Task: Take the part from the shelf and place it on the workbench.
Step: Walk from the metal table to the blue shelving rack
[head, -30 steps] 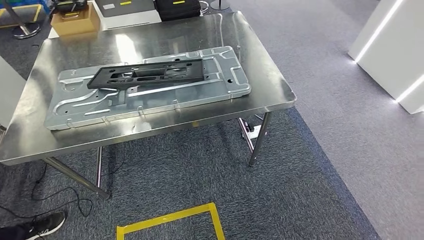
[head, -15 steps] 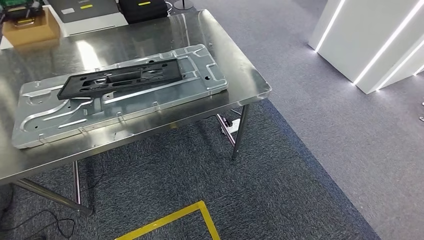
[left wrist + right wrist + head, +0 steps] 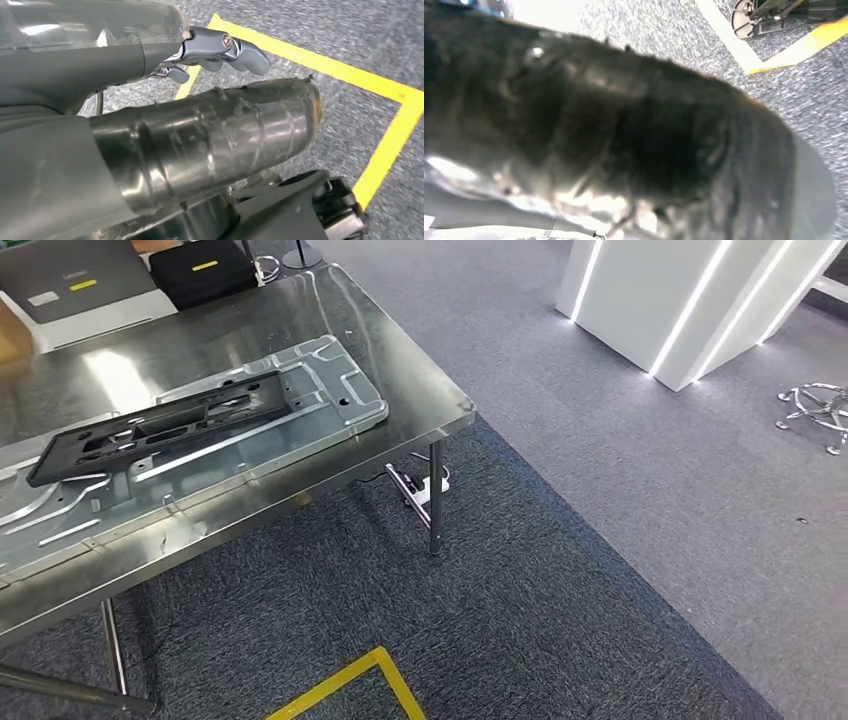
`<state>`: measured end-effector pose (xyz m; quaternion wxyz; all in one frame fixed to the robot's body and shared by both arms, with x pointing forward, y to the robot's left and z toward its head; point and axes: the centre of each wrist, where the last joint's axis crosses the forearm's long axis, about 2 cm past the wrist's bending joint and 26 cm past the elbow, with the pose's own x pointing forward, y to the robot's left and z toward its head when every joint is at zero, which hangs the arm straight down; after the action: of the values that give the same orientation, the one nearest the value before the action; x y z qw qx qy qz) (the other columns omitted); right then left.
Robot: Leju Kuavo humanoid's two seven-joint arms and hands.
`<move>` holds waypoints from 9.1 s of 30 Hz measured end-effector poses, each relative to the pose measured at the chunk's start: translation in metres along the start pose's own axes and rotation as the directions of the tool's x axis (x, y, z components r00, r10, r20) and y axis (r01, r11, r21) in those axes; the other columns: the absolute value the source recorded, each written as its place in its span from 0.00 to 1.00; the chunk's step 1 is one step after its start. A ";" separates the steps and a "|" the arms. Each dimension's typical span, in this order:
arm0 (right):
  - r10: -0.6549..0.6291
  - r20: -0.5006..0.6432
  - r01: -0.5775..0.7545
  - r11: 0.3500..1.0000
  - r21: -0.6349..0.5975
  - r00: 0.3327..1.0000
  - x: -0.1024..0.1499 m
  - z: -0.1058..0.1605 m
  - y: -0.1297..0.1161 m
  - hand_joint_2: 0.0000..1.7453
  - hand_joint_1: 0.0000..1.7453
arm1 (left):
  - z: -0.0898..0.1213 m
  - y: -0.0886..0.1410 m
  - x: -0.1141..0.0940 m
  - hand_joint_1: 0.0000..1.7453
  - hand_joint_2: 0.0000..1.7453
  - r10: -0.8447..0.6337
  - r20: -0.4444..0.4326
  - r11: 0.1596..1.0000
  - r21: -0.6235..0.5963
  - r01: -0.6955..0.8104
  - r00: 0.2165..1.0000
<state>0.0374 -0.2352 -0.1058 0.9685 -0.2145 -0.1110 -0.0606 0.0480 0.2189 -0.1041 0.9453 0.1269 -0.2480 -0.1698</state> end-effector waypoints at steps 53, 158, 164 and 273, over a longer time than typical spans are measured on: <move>-0.010 -0.001 0.010 1.000 0.011 1.000 0.001 0.002 0.004 0.00 0.00 | -0.001 0.004 -0.002 0.00 0.00 0.011 0.013 1.000 -0.004 -0.011 1.000; 0.013 0.018 -0.013 0.999 0.048 1.000 0.004 0.002 0.005 0.00 0.00 | -0.002 0.006 -0.004 0.00 0.00 0.039 0.039 0.998 -0.050 -0.037 0.998; 0.014 0.014 -0.015 0.999 0.051 1.000 0.002 0.002 0.005 0.00 0.00 | -0.003 0.007 -0.002 0.00 0.00 0.040 0.041 0.998 -0.049 -0.038 0.998; 0.114 -0.050 -0.103 0.977 0.185 0.992 0.004 0.004 0.010 0.00 0.00 | -0.004 0.005 0.001 0.00 0.00 0.021 0.085 0.994 -0.104 -0.013 0.996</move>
<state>0.0418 -0.2245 -0.1057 0.9888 -0.1288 -0.0749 -0.0038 0.0521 0.2237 -0.1052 0.9405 0.0682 -0.2804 -0.1797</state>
